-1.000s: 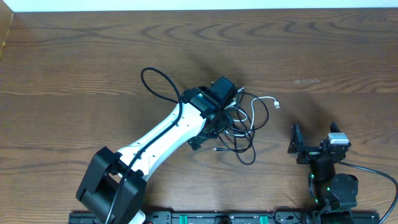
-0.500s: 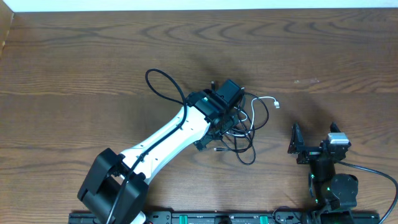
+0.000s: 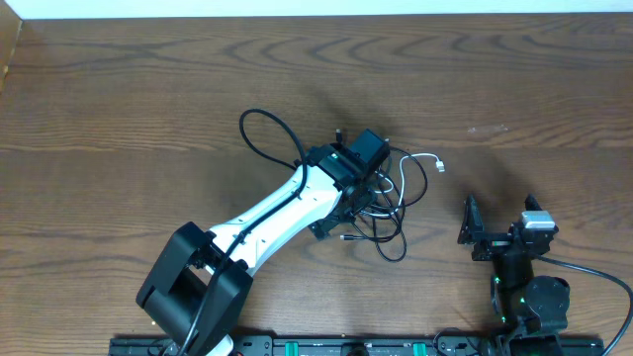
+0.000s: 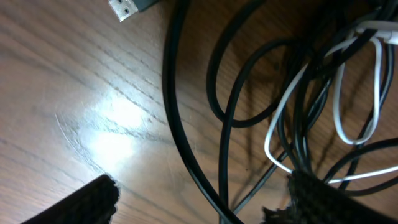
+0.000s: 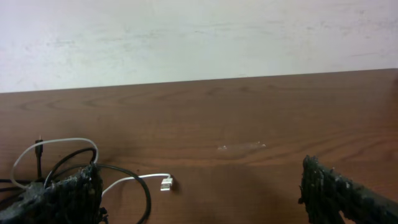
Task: Untangle cables
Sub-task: 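Lower the left gripper and close it on the black cable bundle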
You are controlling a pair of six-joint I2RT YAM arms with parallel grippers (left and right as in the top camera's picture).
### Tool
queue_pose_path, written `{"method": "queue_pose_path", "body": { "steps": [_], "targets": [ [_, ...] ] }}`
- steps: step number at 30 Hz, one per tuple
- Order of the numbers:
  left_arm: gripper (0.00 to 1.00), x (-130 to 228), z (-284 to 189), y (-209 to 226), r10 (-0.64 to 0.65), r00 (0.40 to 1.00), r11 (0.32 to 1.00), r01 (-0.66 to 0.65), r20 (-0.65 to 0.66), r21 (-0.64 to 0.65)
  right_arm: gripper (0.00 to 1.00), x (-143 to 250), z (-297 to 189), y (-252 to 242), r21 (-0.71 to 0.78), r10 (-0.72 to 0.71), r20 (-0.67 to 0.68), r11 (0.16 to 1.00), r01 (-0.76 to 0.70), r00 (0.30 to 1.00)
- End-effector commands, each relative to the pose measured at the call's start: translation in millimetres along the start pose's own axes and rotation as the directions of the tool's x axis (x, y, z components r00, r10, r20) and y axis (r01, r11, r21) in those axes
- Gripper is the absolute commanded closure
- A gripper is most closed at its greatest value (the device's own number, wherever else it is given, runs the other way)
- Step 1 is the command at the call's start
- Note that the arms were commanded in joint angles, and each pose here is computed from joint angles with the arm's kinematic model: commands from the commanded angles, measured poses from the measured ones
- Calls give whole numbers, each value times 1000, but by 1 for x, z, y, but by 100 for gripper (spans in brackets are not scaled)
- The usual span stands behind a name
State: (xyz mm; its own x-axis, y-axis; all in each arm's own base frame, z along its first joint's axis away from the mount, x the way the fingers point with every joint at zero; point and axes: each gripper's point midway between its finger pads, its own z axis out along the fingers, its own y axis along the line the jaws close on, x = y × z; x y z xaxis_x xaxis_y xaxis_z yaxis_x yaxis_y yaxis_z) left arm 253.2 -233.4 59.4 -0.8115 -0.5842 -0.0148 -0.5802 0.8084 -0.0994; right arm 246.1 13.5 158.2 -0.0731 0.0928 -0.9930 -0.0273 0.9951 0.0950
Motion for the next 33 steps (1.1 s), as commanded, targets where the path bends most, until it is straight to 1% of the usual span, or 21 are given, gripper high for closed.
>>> {"method": "queue_pose_path", "body": {
  "steps": [1,6,13,19,20,21,22,24,25,27,33],
  "targets": [
    [20,-1,5,5,-7,1000,1000,7,13,-22,1,1,0,-1,6,11,-2,1000,-11,1000],
    [23,1,5,4,-1,1000,1000,1,13,-18,1,1,0,-1,6,11,-2,1000,-11,1000],
    [23,10,5,-8,32,999,999,-33,21,19,1,1,0,-1,6,11,-2,1000,-11,1000],
    [24,10,6,-8,34,999,999,-35,21,19,1,1,0,-1,6,11,-2,1000,-11,1000],
    [27,10,6,-8,34,999,999,-35,21,19,1,1,0,-1,6,11,-2,1000,-11,1000],
    [34,11,6,-8,35,999,999,-35,21,18,1,1,0,-1,6,11,-2,1000,-11,1000],
    [43,11,6,-8,35,999,999,-35,21,18,1,1,0,-1,6,11,-2,1000,-11,1000],
    [60,10,7,-8,35,999,999,-35,21,16,1,1,0,-1,6,11,-2,1000,-11,1000],
    [66,11,8,-8,35,999,999,-35,20,15,1,1,0,-1,6,11,-2,1000,-11,1000],
    [68,11,10,-8,35,999,999,-35,19,9,1,1,0,-1,6,11,-2,1000,-11,1000],
    [67,13,21,-5,35,999,999,-35,4,-22,1,1,0,-1,6,11,-2,1000,-11,1000]
  ]
}}
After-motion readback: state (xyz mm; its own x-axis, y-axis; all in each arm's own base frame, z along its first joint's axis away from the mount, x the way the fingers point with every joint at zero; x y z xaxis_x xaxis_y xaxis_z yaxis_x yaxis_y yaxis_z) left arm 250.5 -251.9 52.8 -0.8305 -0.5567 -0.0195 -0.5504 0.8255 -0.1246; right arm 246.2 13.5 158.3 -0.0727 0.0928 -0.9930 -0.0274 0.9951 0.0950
